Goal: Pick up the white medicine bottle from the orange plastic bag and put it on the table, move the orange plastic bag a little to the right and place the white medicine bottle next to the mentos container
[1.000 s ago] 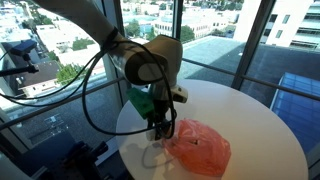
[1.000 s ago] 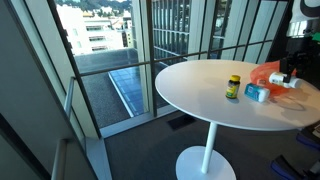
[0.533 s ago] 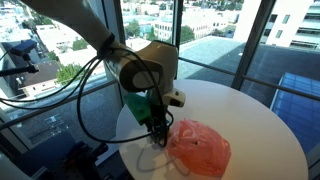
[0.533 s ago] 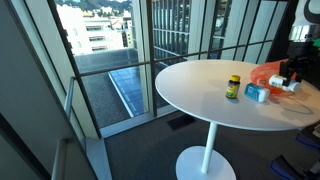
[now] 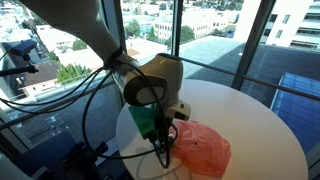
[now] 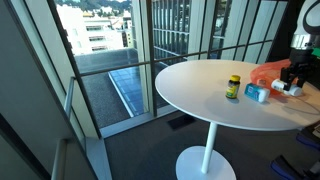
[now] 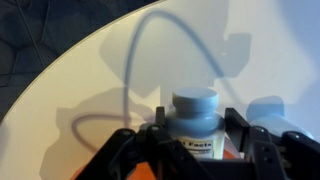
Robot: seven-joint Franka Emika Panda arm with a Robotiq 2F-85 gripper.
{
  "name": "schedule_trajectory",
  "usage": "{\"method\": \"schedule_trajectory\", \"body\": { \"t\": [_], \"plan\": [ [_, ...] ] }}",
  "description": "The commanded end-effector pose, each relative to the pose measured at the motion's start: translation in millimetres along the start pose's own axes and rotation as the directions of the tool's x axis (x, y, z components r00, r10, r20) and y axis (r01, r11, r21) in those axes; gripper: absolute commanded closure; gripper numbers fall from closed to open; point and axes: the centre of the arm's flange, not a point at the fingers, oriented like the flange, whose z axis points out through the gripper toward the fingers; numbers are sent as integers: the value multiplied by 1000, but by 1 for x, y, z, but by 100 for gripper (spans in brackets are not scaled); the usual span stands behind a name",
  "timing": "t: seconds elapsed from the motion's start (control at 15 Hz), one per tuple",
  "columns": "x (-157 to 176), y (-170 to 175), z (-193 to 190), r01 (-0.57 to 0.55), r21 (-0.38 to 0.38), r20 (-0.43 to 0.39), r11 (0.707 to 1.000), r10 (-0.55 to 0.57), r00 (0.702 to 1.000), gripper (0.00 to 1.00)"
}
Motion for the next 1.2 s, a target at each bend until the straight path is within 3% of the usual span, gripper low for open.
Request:
{"method": "schedule_trajectory", "body": {
  "t": [0.0,0.8,0.87,0.93,1.07,1.13],
  "plan": [
    [11,11,12,-29,-12,-10,999,29,1000,64],
    [8,14,38,-34,-27,30,999,35,999,64],
    [8,14,39,-36,-27,31,999,36,999,30],
    [8,15,37,-36,-27,30,999,37,999,13],
    [8,15,32,-35,-27,29,999,36,999,0],
    [7,14,29,-35,-30,27,999,36,999,0]
  ]
}}
